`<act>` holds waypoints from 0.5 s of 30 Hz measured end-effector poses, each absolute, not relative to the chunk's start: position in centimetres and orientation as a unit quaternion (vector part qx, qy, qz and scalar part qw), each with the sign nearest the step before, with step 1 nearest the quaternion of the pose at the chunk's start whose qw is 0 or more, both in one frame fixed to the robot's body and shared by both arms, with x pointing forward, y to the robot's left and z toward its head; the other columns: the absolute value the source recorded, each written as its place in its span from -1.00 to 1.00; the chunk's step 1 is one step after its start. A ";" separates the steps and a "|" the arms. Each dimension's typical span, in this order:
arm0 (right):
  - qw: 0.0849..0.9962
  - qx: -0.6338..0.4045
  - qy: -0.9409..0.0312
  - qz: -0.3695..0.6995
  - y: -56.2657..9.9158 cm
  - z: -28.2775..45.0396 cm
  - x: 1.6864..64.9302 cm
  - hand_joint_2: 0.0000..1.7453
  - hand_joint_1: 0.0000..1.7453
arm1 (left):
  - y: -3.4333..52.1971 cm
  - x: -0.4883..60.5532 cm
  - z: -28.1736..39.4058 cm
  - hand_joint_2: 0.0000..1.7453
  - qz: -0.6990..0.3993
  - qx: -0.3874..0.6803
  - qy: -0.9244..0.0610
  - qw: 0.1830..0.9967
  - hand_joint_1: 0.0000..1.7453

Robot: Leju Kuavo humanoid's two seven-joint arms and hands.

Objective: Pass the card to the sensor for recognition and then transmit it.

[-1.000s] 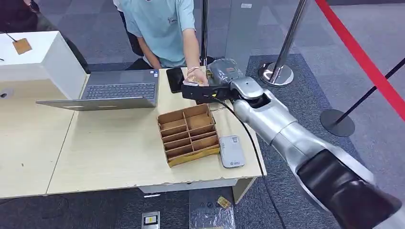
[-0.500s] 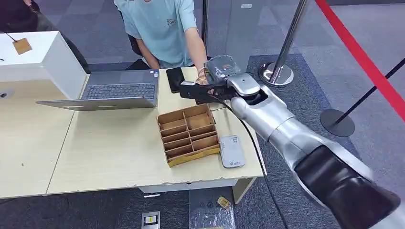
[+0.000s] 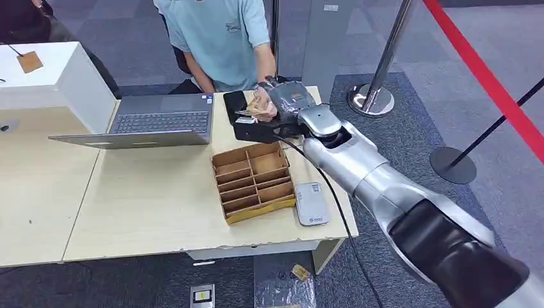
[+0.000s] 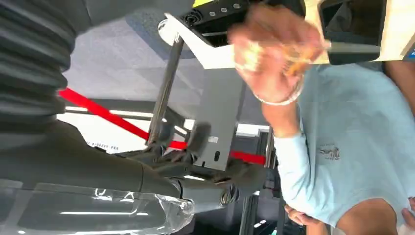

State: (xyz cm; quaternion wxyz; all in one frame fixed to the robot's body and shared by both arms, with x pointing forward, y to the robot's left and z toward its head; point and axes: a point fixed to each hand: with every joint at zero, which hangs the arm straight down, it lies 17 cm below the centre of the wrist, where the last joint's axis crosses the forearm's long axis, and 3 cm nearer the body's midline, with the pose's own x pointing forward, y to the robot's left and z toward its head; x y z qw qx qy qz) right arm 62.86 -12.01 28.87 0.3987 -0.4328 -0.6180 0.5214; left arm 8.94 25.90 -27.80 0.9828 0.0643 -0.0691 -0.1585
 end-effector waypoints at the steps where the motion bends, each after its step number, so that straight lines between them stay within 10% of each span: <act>1: 0.397 -0.432 -0.620 0.521 -11.9 29.0 62.8 1.00 -1.00 | 25.9 9.0 -27.8 -1.00 -0.159 0.064 -0.070 0.983 -1.00; 15: 0.387 -0.406 -0.648 0.515 -9.1 30.5 61.0 1.00 -1.00 | 25.9 9.5 -27.7 -1.00 -0.154 0.066 -0.085 0.982 -1.00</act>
